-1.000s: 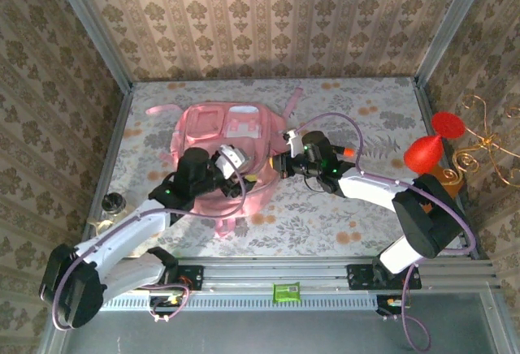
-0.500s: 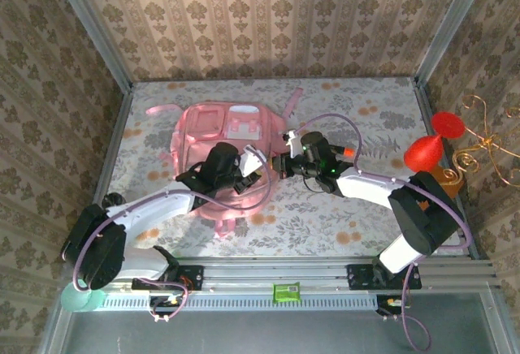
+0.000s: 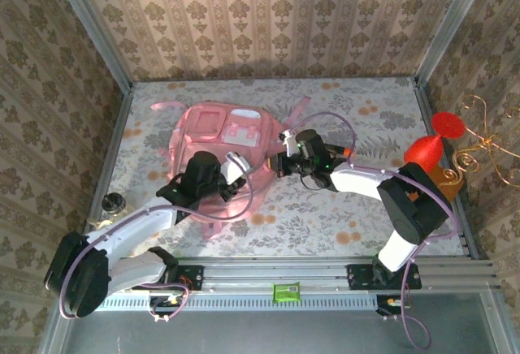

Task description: Pack the student bag

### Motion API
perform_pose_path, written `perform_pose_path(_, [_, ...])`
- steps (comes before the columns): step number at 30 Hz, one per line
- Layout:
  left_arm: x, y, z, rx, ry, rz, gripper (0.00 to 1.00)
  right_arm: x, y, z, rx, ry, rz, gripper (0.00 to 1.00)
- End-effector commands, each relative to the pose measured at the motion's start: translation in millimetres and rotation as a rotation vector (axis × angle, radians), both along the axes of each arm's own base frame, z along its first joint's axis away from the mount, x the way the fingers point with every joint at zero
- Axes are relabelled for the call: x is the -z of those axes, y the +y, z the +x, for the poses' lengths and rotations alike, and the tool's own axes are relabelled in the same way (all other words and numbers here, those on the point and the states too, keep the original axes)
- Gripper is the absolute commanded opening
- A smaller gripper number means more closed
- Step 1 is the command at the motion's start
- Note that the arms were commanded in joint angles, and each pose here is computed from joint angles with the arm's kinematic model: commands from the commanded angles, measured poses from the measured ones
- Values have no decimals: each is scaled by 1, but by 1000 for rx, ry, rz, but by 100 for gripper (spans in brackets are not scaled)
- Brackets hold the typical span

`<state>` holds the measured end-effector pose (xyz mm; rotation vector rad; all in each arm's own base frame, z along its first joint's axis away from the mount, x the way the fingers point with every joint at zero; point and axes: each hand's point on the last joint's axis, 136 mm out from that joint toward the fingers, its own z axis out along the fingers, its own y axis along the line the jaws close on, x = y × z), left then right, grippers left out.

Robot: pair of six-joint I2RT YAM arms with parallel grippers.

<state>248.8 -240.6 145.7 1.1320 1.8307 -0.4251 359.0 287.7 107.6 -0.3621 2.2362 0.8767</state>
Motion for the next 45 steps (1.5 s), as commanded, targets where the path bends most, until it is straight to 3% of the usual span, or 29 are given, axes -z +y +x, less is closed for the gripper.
perform_pose_path(1, [-1, 5, -6, -11, 58, -71, 0, 17, -27, 21, 118, 22, -109, 0])
perform_pose_path(16, [-10, 7, -8, 9, 61, -154, 0, 29, -62, 49, 261, 96, -189, 0])
perform_pose_path(22, [-9, 6, -8, 9, 72, -154, 0, 18, -49, 38, 169, 84, -113, 0])
perform_pose_path(24, [-7, 5, -8, 12, 89, -153, 16, 16, -45, 27, 137, 98, -76, 1])
perform_pose_path(26, [-8, 5, -10, 9, 102, -161, 39, 14, -45, 14, 126, 116, -42, 13])
perform_pose_path(31, [-29, 10, -7, -50, 78, -253, 66, -13, -63, -7, 156, 59, -40, 42])
perform_pose_path(34, [-43, 24, 5, -172, 67, -330, 74, -37, -62, -12, 137, -15, -34, 61])
perform_pose_path(37, [-48, 56, 26, -417, 104, -395, 80, -48, -48, -13, 86, -56, -39, 65])
perform_pose_path(42, [-16, 130, 42, -887, 271, -385, 83, -49, -36, 14, 132, -18, -16, 71])
perform_pose_path(45, [2, 151, 39, -1011, 370, -413, 84, -51, -28, 39, 193, 31, 34, 77])
